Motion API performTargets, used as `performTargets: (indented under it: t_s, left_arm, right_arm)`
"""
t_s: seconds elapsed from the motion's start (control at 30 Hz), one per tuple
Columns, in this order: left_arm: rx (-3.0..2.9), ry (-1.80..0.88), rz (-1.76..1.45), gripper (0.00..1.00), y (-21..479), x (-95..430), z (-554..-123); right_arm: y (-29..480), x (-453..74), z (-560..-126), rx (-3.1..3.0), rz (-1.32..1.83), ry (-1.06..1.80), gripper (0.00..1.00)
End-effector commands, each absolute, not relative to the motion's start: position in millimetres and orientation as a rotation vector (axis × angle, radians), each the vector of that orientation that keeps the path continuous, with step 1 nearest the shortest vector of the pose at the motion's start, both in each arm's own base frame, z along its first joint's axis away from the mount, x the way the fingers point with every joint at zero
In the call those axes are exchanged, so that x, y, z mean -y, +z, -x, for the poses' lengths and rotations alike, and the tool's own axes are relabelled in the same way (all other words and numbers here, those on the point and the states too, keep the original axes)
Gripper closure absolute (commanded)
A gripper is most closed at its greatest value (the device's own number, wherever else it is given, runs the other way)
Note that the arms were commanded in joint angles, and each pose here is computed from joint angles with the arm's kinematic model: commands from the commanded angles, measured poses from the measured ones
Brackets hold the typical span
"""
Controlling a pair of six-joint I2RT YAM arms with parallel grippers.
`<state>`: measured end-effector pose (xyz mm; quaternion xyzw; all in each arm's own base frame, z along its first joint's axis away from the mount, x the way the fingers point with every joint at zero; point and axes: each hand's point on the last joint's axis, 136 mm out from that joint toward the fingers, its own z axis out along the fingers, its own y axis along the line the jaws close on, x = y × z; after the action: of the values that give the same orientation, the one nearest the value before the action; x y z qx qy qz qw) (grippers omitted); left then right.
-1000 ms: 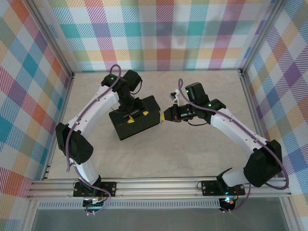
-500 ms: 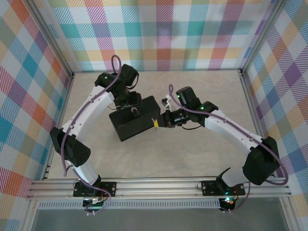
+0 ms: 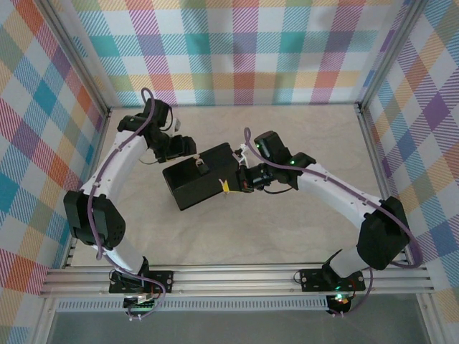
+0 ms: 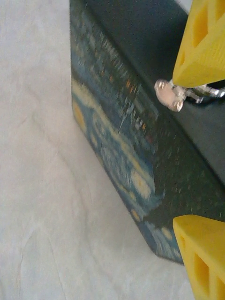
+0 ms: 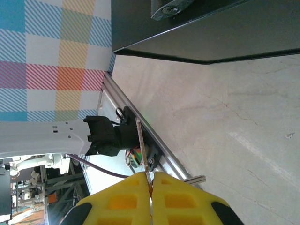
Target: Unlock the padlock with the key
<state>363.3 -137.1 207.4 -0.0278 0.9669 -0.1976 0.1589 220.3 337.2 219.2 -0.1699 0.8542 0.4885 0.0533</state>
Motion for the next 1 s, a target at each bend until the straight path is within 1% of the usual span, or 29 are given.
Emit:
performTargets:
  t_s: [0.0,0.07,0.23,0.4,0.47,0.6,0.73,0.97]
  left_arm:
    - [-2.755,-0.757,-0.008,0.27,214.4,156.0,-348.7]
    - [-2.771,-0.808,-0.006,0.27,210.7,160.4,-341.8]
    - [-2.822,-0.796,0.037,0.26,196.7,157.5,-328.7]
    - [-2.783,-0.968,0.078,0.25,203.9,186.3,-317.6]
    - [-2.779,-0.994,0.085,0.25,207.3,197.3,-313.6]
    - [-2.804,-0.972,0.06,0.25,205.0,210.3,-307.8]
    - [-2.835,-0.803,0.014,0.25,194.3,195.7,-313.8]
    - [-2.799,-0.893,-0.098,0.23,194.5,211.7,-323.9]
  right_arm:
    - [218.3,-341.1,-218.7,-2.599,0.529,1.508,0.92]
    - [217.2,-340.5,-217.8,-2.604,0.534,1.505,0.92]
    - [216.9,-337.4,-216.1,-2.597,0.552,1.493,0.91]
    - [211.2,-333.3,-215.2,-2.617,0.557,1.476,0.91]
    - [208.8,-330.6,-216.2,-2.617,0.55,1.472,0.91]
    - [206.2,-320.6,-219.2,-2.614,0.543,1.476,0.91]
    - [212.2,-311.6,-218.5,-2.588,0.603,1.508,0.92]
    - [215.9,-301.2,-218.1,-2.562,0.717,1.546,0.92]
